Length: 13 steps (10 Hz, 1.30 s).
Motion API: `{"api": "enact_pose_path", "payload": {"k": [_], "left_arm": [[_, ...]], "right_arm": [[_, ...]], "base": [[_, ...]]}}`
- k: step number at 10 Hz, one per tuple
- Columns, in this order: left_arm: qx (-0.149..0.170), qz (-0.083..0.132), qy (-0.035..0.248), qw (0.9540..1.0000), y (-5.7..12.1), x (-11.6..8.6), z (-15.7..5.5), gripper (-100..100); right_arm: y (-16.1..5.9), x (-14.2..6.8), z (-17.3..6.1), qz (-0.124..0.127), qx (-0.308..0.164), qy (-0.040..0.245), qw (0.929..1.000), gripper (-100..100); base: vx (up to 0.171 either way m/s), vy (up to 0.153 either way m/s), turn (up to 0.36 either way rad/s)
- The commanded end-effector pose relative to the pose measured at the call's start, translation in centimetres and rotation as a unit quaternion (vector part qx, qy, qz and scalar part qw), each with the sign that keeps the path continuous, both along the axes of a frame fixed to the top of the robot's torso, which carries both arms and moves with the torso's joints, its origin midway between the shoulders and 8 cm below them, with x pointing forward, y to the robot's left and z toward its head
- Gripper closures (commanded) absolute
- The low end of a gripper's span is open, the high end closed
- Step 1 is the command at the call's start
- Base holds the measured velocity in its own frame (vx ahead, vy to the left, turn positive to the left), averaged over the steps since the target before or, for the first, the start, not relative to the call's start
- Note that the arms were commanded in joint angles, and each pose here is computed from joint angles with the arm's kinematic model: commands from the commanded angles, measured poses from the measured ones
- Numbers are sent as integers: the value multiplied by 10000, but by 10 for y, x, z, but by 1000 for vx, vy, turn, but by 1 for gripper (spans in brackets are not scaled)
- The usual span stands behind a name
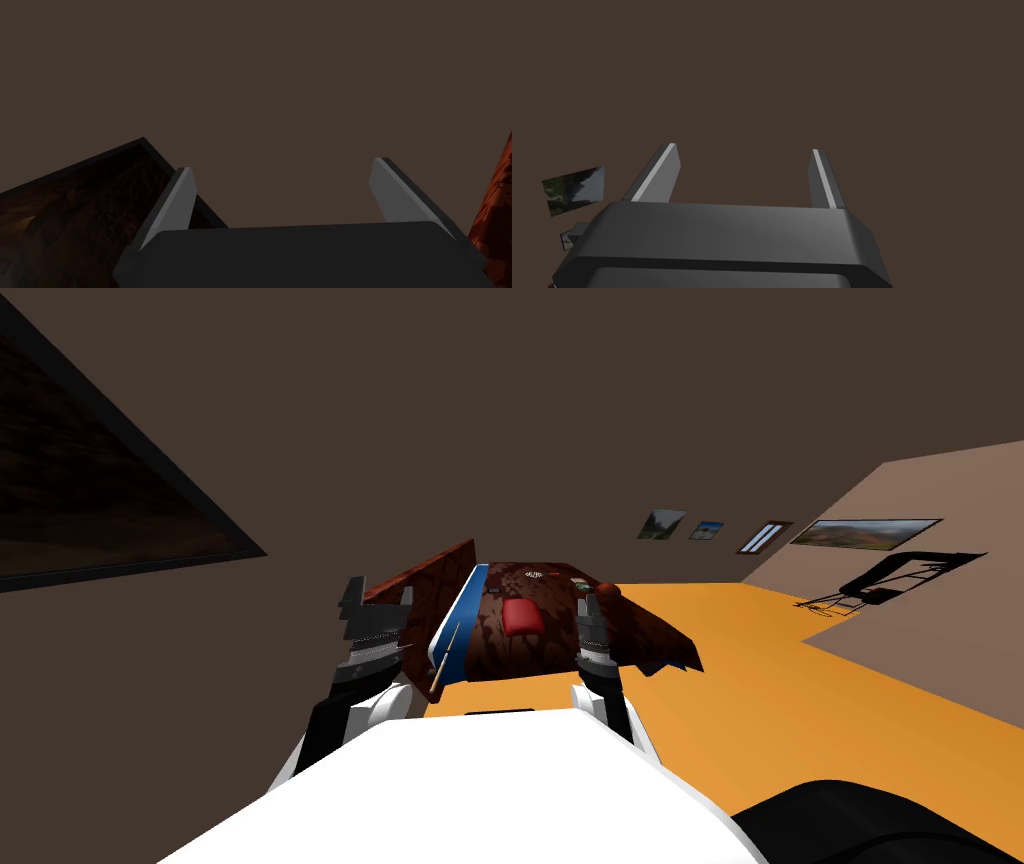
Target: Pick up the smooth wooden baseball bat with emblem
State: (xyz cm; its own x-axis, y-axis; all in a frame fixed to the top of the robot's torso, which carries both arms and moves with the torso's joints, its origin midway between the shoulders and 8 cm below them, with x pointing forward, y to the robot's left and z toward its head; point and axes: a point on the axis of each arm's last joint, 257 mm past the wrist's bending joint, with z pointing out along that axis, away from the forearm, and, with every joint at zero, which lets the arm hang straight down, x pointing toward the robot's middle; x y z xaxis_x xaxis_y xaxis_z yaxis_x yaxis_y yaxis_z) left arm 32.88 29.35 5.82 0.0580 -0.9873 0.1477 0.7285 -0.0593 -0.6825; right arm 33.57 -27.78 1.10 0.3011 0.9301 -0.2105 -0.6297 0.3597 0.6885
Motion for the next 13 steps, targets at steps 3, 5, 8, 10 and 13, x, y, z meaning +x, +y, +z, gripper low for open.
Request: {"api": "enact_pose_path", "payload": {"k": [3, 5, 8, 10, 13], "left_arm": [[218, -235, 334, 9989, -4, 12, -16, -100], [236, -360, 638, 9970, -2, 22, -34, -100], [88, -499, 1202, 9915, 8, 38, -69, -100], [-113, -558, 1628, 9850, 18, 47, -98, -100], [-560, -593, 2298, 9698, 38, 57, -149, -100]], "right_arm": [[0, 0, 0, 0, 0, 0, 10000, 0], [0, 0, 0, 0, 0, 0, 10000, 0], [0, 0, 0, 0, 0, 1, 10000, 0], [0, 0, 0, 0, 0, 1, 10000, 0], [0, 0, 0, -1, 0, 1, 10000, 0]], "base": [[28, -2, 10], [61, 2, 20], [73, -4, 21], [87, -5, 35], [106, 5, 31]]}}
